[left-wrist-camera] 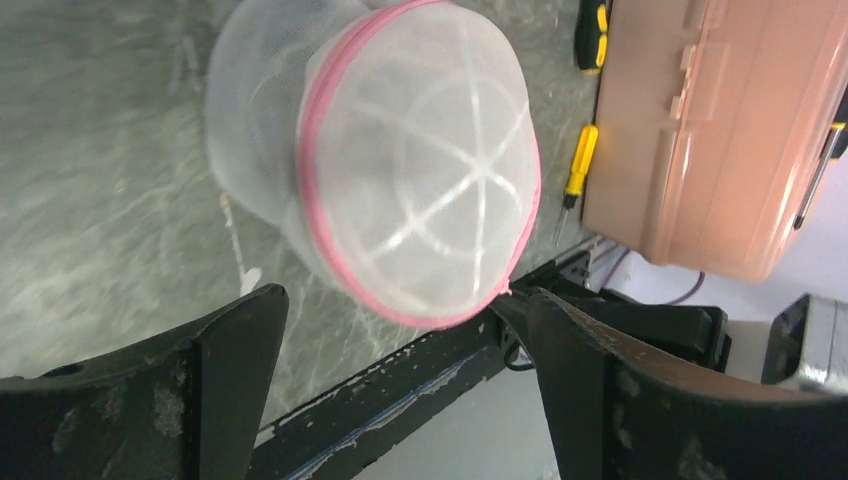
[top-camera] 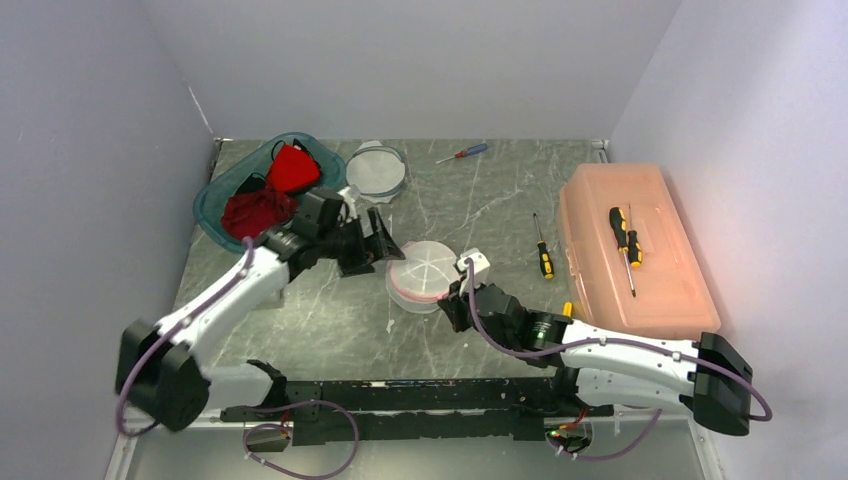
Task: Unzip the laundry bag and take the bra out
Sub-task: Unzip the laundry bag at the center of the board.
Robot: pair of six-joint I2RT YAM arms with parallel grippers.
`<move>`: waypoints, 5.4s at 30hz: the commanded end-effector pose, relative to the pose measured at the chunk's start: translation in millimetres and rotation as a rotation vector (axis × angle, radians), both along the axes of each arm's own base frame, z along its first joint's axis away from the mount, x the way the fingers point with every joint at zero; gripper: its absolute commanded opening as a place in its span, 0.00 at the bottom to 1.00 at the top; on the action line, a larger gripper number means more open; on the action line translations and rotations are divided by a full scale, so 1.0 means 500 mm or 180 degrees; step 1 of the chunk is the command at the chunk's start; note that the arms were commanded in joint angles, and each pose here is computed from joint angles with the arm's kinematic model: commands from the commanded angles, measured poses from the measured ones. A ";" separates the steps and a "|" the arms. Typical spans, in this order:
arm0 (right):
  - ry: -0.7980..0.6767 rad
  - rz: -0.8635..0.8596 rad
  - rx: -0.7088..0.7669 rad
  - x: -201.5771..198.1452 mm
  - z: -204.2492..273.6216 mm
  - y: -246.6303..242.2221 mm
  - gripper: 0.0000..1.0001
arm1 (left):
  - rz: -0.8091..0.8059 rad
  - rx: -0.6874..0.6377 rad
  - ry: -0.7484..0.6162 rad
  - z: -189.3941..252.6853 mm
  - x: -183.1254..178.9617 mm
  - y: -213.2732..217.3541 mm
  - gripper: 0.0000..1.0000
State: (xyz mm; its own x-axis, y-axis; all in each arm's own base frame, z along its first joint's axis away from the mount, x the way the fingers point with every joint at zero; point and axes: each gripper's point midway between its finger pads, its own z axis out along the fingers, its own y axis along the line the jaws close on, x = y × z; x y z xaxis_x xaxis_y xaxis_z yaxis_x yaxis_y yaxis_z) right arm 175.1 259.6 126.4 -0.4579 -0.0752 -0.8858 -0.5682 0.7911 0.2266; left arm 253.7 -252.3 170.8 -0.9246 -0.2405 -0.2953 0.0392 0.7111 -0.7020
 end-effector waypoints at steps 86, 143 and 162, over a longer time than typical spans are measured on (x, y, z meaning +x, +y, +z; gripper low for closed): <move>-0.0230 0.0017 0.0553 0.002 0.119 -0.053 0.00 | -0.0116 -0.0828 -0.0342 0.068 0.002 -0.084 0.03; 0.0093 0.0442 0.0232 -0.012 0.076 0.037 0.00 | 0.0552 -0.0386 0.0198 -0.021 -0.005 -0.148 0.59; 0.0321 0.0056 -0.0030 -0.020 0.053 -0.037 0.00 | 0.0943 -0.0140 0.0048 -0.027 0.022 -0.095 0.03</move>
